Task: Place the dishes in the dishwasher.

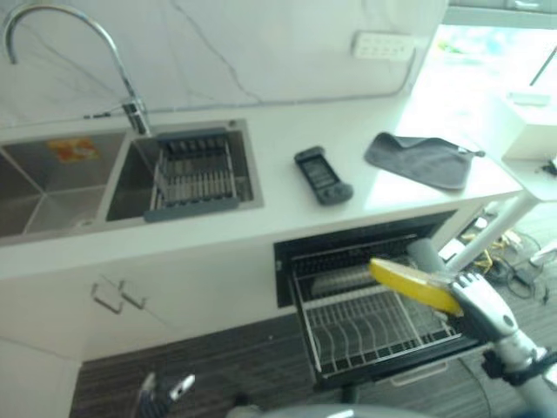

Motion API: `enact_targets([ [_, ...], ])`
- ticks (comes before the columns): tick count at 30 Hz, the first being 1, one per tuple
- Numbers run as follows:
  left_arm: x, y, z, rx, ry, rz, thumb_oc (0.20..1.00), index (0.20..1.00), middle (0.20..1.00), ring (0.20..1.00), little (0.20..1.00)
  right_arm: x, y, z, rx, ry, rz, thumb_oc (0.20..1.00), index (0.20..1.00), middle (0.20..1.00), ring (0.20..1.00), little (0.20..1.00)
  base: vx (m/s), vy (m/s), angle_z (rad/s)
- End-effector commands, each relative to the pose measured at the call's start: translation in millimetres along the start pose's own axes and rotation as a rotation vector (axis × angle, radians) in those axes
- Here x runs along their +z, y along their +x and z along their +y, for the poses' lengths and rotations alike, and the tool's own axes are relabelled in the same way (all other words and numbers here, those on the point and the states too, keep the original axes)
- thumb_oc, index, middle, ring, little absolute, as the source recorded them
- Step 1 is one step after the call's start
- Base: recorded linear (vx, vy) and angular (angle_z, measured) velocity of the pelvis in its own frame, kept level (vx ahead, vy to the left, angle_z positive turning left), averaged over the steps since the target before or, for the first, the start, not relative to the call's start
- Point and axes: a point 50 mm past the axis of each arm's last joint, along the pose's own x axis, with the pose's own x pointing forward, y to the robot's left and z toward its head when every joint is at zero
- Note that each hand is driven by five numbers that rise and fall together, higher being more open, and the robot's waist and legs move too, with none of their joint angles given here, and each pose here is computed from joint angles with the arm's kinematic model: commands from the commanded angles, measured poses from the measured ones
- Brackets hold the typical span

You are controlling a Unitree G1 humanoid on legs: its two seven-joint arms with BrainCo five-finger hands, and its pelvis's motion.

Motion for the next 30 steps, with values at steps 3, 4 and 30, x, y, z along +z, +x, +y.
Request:
enact_targets([
  [3, 49.2, 20.3, -12.7, -0.036, 0.095, -0.189, 1.000, 1.000, 1.000, 1.000, 1.000, 4.4, 46.0, -20.9, -0.169, 0.017, -0.105, 0.200, 0.200, 0.200, 0.200, 0.200, 0.02, -0.036, 0.01],
  [4, 48.2, 20.9, -13.8, -0.036, 0.100, -0.184, 1.000, 1.000, 1.000, 1.000, 1.000, 3.5, 49.6, -20.5, -0.176, 0.016, -0.102, 0.200, 0.200, 0.200, 0.200, 0.200, 0.04, -0.034, 0.02],
  [30, 52.2, 26.6, -26.8, -0.073, 0.235, -0.197, 1.000, 1.000, 1.000, 1.000, 1.000, -26.1, 90.0, 37.7, -0.020, 0.016, 0.086, 0.200, 0.200, 0.200, 0.200, 0.200, 0.02, -0.007, 0.06],
])
